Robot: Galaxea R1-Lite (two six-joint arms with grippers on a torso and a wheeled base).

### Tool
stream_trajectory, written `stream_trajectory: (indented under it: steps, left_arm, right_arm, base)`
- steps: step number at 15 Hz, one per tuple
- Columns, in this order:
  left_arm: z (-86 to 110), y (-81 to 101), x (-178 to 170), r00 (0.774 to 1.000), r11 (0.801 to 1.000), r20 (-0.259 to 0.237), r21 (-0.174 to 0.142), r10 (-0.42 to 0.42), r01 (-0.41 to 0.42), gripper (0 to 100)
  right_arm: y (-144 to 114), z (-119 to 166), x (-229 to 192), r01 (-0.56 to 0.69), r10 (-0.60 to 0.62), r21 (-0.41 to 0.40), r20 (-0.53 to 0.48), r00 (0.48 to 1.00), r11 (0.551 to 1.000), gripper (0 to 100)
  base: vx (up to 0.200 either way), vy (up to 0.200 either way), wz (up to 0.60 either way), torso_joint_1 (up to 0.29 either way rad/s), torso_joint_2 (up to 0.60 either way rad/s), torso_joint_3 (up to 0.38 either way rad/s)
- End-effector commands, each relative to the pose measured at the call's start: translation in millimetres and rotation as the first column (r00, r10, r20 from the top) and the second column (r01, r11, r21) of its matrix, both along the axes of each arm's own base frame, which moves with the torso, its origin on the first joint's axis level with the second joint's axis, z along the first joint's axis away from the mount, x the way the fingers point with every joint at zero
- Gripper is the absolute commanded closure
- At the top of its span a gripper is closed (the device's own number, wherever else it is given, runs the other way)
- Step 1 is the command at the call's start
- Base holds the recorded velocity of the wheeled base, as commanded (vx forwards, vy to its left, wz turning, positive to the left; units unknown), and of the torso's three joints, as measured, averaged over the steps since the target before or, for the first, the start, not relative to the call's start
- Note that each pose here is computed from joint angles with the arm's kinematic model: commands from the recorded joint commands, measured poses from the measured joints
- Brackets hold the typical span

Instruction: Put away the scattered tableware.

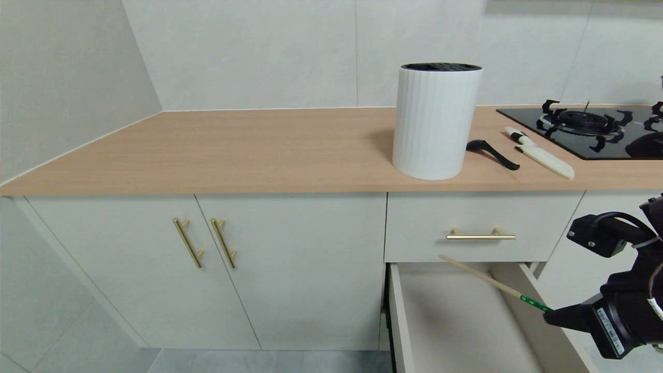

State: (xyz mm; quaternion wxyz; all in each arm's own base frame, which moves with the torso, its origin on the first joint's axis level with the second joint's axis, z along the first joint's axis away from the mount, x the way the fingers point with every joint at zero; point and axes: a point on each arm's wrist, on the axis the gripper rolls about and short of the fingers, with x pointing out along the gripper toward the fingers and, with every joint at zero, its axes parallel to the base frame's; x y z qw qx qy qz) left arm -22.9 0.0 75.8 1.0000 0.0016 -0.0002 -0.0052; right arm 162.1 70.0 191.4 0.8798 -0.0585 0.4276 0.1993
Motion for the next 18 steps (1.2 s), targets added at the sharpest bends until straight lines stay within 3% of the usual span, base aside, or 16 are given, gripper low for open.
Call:
stream_trajectory:
  steps: [1,8,12,18]
  left_arm:
    - [-0.1,0.0,0,1.000,1.000,0.000,0.000,0.000,0.000,0]
    - [-0.1,0.0,0,1.000,1.000,0.000,0.000,0.000,0.000,0]
    - [-0.1,0.0,0,1.000,1.000,0.000,0.000,0.000,0.000,0]
    - [-0.1,0.0,0,1.000,1.000,0.000,0.000,0.000,0.000,0]
  right_arm:
    - [1,-2,2,-0.001,0.001,-0.004,-0.011,1.000,1.000,100]
    - [3,-7,6,-0.001,0.000,-0.014,-0.035,0.999,1.000,100]
    - [5,-11,12,0.005,-0.006,-0.023,-0.043,0.999,1.000,100]
    - [27,-60,55,0.040,-0.057,-0.105,-0.165,0.985,0.994,100]
  base:
    - [0.000,0.000,0.00,-0.163,0.47,0.300]
    - [0.000,0.000,0.00,-0.117,0.43,0.304]
    - [0.000,0.000,0.00,-0.024,0.08,0.053]
    - [0.000,0.000,0.00,0.000,0.00,0.000]
